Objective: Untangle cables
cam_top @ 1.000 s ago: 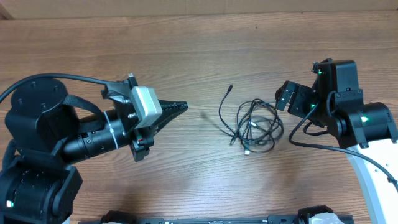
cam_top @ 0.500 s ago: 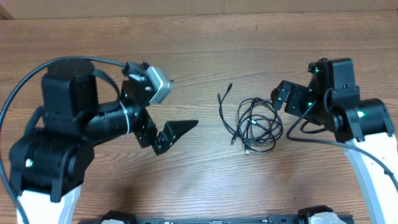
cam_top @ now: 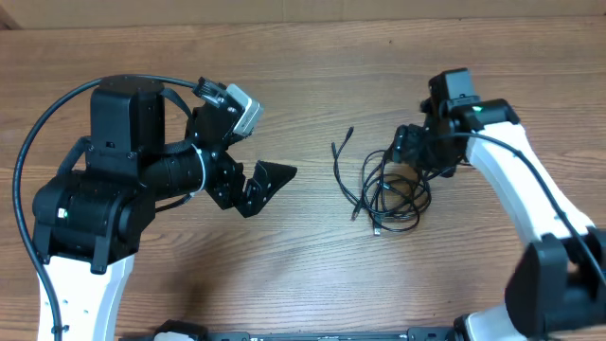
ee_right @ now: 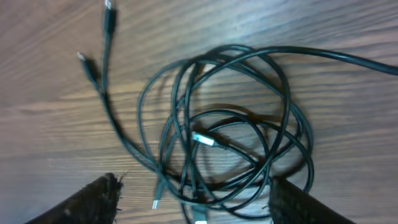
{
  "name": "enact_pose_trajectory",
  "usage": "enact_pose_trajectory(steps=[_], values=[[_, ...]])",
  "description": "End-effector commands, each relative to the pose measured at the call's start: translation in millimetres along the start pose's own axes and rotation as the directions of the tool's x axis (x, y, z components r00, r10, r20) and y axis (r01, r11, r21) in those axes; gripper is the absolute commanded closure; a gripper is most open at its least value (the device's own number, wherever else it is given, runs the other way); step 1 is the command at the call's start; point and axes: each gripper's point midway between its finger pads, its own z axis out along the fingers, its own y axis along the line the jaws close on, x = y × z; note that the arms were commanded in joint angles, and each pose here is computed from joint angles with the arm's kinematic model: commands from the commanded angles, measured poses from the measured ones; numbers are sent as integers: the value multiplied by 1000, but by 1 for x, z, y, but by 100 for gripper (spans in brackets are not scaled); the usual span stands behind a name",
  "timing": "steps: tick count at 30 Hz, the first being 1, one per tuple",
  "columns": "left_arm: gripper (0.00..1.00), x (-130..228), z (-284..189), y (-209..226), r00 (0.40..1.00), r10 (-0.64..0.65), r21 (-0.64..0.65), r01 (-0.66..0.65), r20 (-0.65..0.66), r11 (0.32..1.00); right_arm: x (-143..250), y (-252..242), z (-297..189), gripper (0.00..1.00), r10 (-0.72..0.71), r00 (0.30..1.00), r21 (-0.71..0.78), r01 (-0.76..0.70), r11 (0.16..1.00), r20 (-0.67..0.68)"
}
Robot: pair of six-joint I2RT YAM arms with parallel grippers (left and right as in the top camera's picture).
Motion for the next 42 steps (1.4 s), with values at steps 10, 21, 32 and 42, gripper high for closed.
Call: enact_pose_trajectory(steps=[10,21,32,42], values=[[0,-2,-1,4,1000,-18,-17,18,4,1000,15,28,48,32,-74,993,-140,61,988,-92],[0,2,-1,3,999,-32,-14,31,-13,999,11,18,64,40,-84,996,-56,83,995,-26],[0,3,-1,2,999,-34,-13,33,-15,999,9,14,74,57,-62,998,-54,62,997,4],[0,2,-1,3,999,-33,-13,33,-14,999,13,11,80,72,-39,999,-55,39,998,-3]])
